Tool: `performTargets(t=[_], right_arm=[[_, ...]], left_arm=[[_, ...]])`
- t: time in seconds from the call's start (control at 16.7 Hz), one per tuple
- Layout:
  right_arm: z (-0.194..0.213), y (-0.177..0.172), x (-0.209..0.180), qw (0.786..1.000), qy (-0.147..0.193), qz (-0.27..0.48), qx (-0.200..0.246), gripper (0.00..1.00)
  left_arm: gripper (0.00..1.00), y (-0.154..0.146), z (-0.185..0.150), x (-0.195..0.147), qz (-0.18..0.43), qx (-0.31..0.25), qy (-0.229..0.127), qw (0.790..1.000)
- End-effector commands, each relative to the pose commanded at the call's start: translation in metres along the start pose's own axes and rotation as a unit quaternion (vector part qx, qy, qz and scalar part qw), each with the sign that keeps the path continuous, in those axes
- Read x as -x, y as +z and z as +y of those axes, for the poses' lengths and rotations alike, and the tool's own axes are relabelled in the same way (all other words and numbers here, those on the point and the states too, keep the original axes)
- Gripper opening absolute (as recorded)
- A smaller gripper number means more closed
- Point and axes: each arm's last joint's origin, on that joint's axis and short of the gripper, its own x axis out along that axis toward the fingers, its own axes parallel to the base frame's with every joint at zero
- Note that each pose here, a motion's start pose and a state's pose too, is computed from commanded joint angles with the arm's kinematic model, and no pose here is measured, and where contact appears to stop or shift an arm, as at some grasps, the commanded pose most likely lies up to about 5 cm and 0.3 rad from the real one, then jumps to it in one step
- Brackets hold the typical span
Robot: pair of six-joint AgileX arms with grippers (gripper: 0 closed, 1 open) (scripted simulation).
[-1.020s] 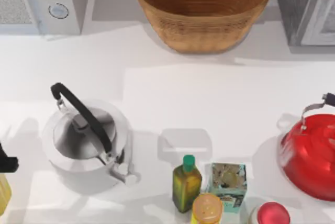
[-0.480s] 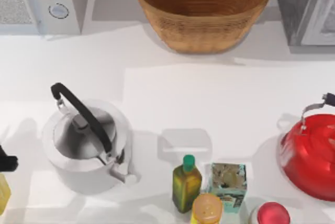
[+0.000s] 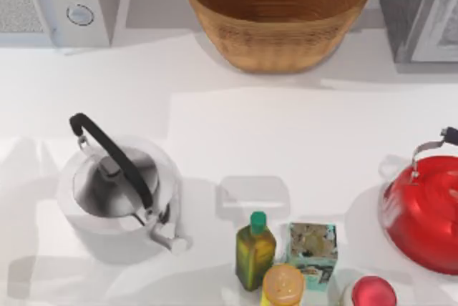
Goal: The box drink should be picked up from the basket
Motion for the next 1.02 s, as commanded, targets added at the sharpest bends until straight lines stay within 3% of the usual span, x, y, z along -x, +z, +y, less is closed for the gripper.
performTargets(t=[0.6, 1.02], right_arm=[[0.000, 0.000, 0.000, 1.000, 0.000, 0.000, 0.000, 1.00], [0.000, 0.000, 0.000, 1.000, 0.000, 0.000, 0.000, 1.00]], left_arm=[[0.00, -0.006, 0.020, -0.052, -0.046, -0.005, 0.113, 0.993], [0.00, -0.011, 0.026, -0.062, -0.059, -0.007, 0.135, 0.989]])
